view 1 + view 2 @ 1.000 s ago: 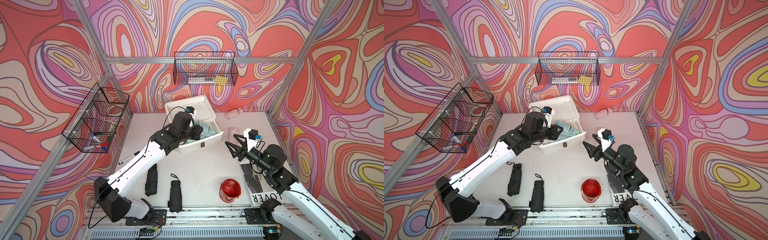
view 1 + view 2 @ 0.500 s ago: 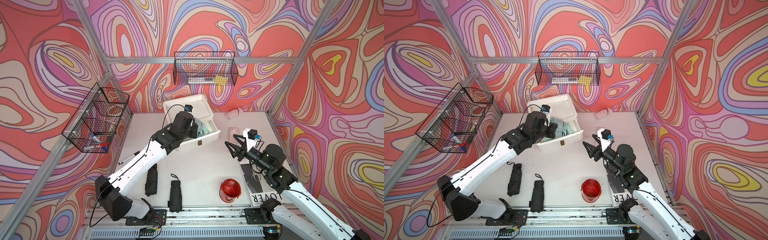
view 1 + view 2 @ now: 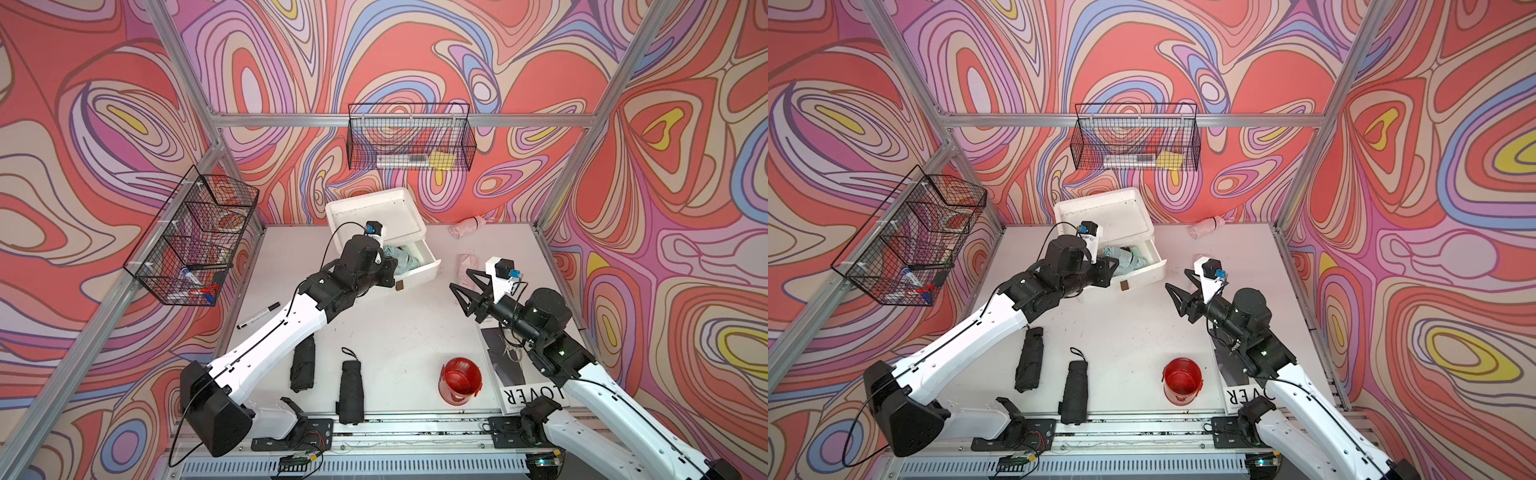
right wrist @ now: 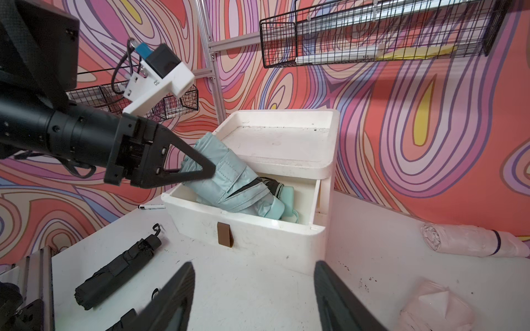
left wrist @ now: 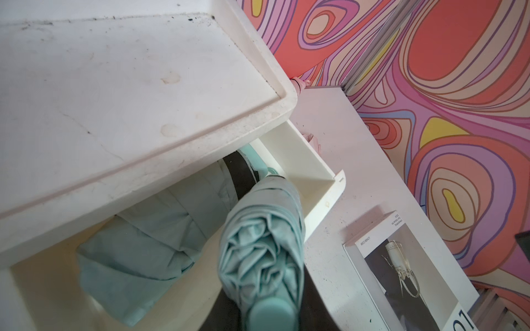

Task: Place the umbrella in the drawer by color
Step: Place the umbrella in the drawer.

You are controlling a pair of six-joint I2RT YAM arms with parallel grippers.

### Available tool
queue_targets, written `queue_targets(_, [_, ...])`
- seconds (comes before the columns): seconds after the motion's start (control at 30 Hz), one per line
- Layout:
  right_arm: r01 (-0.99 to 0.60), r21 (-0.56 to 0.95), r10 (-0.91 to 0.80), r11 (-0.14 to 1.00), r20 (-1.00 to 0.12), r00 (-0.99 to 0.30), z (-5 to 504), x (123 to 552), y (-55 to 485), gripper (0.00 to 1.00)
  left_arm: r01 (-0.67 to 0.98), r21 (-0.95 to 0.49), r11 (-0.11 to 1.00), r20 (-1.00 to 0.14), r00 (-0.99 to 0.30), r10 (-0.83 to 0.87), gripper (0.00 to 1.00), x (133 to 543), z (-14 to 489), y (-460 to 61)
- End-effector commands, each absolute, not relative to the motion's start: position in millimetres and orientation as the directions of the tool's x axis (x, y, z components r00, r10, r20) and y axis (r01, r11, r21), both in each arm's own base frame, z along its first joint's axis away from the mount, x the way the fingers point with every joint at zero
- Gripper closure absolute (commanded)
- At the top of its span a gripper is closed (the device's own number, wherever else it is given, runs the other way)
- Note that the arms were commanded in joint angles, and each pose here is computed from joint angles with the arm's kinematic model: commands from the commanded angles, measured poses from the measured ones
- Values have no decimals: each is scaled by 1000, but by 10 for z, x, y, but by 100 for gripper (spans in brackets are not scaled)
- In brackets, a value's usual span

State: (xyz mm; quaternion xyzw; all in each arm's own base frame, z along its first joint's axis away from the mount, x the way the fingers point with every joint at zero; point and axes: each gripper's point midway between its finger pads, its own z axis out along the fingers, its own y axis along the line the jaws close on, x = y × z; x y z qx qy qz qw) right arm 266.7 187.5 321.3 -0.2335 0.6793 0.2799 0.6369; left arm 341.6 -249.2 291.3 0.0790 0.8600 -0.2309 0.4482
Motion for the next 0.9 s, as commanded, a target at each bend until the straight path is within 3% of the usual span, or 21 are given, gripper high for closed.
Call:
queue_targets(0.0, [-676,109,44,728,-993,-113,3207,2666,1899,31,298,-377,877,-784,-606,-132,100,3422,2806,-2524])
queue_targets(0.07, [-674,120,47,729,-991,-126,3213,2673,1902,32,248,-355,901,-762,-635,-126,100,3454,2646,-2476])
queue_targets(0.27, [-656,153,55,739,-984,-168,3215,2707,1891,31,150,-284,947,-756,-643,-125,36,3557,2611,-2317])
queue_targets(0.4, [-628,186,59,756,-974,-217,3175,2771,1881,31,129,-241,962,-778,-618,-112,17,3575,2851,-2211])
queue_targets(0.67, [-523,282,72,804,-920,-384,2945,2984,1872,32,140,-288,947,-789,-596,-152,15,3365,3099,-2069])
queue_targets(0.87, [-492,303,65,816,-894,-442,2745,3092,1910,35,182,-368,912,-753,-634,-178,31,3348,2832,-2261])
